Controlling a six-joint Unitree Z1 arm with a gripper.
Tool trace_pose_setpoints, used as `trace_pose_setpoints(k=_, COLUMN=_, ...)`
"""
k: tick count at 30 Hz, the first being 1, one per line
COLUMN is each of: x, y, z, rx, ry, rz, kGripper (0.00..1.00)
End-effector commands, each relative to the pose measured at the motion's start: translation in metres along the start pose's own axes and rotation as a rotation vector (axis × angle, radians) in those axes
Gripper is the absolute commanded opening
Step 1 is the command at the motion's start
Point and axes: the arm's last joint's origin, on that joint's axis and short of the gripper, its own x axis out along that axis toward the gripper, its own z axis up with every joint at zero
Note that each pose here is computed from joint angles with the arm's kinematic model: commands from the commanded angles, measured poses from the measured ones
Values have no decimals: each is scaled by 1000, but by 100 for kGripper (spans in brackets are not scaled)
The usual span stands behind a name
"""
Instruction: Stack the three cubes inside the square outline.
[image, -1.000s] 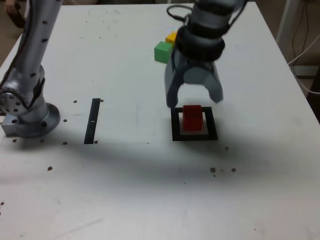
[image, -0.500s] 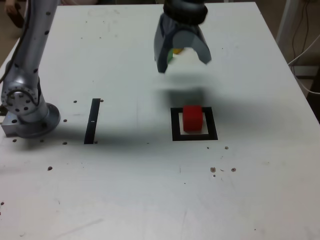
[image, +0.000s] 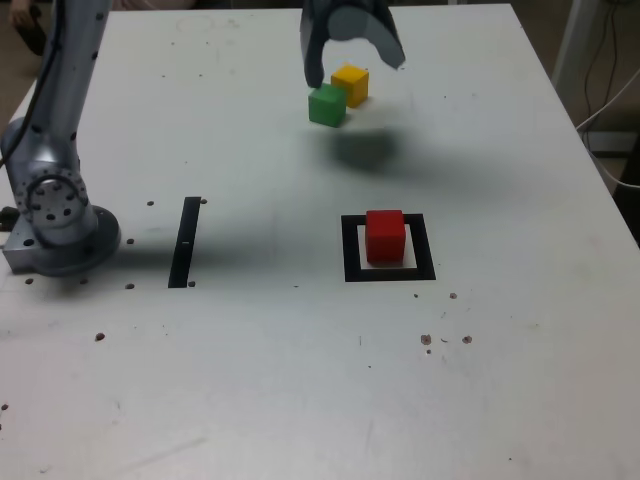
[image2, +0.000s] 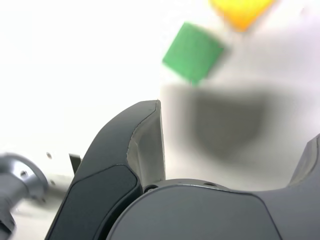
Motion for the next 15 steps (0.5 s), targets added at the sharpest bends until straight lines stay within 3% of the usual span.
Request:
trace_pose_setpoints(k=1, x=0, y=7, z=2, rx=48, ry=-10, rz=17, kGripper=100)
trace_pose_setpoints(k=8, x=5, y=34, z=9, rx=224, ry=-35, rz=30, kGripper=99)
trace_pose_setpoints(k=15, x=18, y=55, z=13, rx=296, ry=-11, rz=41, kGripper=99)
